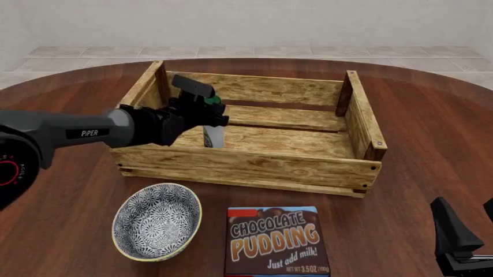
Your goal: Pick up the salad dressing and put it in the tray.
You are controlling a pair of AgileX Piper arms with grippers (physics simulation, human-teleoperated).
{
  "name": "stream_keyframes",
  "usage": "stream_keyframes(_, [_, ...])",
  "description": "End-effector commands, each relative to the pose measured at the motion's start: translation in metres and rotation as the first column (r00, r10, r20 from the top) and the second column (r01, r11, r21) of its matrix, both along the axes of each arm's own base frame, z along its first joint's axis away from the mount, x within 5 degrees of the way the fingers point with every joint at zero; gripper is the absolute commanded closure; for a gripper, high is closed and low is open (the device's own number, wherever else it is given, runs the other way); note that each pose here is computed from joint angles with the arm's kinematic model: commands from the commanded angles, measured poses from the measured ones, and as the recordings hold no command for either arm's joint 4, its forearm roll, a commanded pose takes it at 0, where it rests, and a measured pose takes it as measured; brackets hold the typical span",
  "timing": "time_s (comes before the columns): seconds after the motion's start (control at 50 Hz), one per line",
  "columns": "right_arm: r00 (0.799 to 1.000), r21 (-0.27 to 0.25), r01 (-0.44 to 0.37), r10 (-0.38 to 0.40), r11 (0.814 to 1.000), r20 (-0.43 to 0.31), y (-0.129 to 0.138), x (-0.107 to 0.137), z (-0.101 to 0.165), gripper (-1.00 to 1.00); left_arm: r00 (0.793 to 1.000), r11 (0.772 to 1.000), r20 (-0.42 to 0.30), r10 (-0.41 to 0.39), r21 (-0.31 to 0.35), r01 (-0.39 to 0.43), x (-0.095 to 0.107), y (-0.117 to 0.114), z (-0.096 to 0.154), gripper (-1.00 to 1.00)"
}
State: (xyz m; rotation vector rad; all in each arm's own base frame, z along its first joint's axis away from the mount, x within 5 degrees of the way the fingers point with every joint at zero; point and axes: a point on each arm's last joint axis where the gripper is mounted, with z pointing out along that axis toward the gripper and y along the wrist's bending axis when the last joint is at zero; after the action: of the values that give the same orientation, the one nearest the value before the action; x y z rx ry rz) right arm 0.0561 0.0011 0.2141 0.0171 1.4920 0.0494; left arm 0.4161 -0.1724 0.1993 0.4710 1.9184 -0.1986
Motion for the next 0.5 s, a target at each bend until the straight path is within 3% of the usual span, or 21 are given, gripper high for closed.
stream_keyframes(0.02, [1.000, 0.000, 0.000, 0.000, 1.000, -0.001, 0.000, 0.000, 0.000, -1.00, 1.000, 1.000, 0.009, -0.006, 0.009, 0.006, 0.000, -0.001, 0.001, 1.00])
stream_keyframes(0.5, [1.000, -0.002, -0.001, 0.001, 1.000, 0.000, 0.000, 0.000, 0.000, -1.00, 1.000, 1.000, -0.010, -0.006, 0.017, 0.006, 0.000, 0.000, -0.011, 1.00])
